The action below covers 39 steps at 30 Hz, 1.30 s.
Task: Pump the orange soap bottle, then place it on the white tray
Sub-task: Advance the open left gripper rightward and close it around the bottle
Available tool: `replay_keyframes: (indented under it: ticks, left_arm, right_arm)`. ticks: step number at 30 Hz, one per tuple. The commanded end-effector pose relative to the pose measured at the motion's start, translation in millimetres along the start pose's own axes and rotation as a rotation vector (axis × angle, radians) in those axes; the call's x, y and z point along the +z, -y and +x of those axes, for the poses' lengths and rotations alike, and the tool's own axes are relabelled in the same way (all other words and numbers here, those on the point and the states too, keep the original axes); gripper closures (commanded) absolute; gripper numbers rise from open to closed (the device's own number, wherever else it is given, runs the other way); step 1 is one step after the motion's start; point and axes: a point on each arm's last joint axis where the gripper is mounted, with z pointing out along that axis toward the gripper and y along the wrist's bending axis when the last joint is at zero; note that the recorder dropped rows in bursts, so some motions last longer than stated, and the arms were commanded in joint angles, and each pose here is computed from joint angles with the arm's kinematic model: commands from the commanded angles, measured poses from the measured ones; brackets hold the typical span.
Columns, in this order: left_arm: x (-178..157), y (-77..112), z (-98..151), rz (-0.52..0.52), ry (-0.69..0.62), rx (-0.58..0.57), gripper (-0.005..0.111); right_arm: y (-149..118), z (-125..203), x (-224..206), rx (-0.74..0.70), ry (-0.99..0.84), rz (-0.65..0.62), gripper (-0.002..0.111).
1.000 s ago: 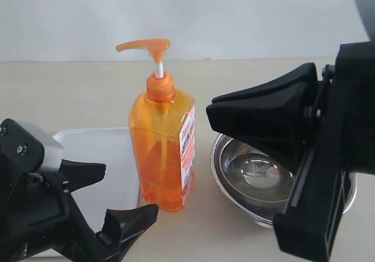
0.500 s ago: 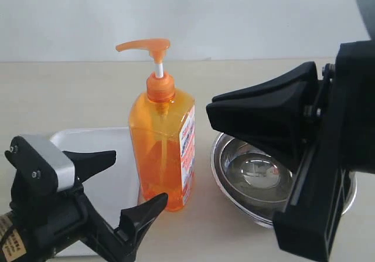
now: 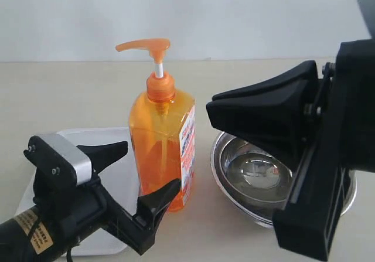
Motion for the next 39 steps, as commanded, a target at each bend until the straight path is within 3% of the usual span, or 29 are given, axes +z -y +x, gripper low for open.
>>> replay_keyframes:
  ticks: [1, 34, 39]
  left_arm:
    - [4.7, 1.7, -5.2, -0.001, 0.033, -0.008, 0.012]
    - [32.1, 1.5, -33.8, -0.08, 0.16, -0.049, 0.012]
    - [34.2, 1.4, -29.5, -0.084, 0.144, -0.046, 0.012]
  right_arm:
    - [0.4, -0.5, 0.3, -0.009, 0.005, 0.005, 0.108]
    - [0.4, -0.5, 0.3, -0.009, 0.005, 0.005, 0.108]
    - [0.1, 0.0, 0.3, -0.009, 0.0, 0.002, 0.108]
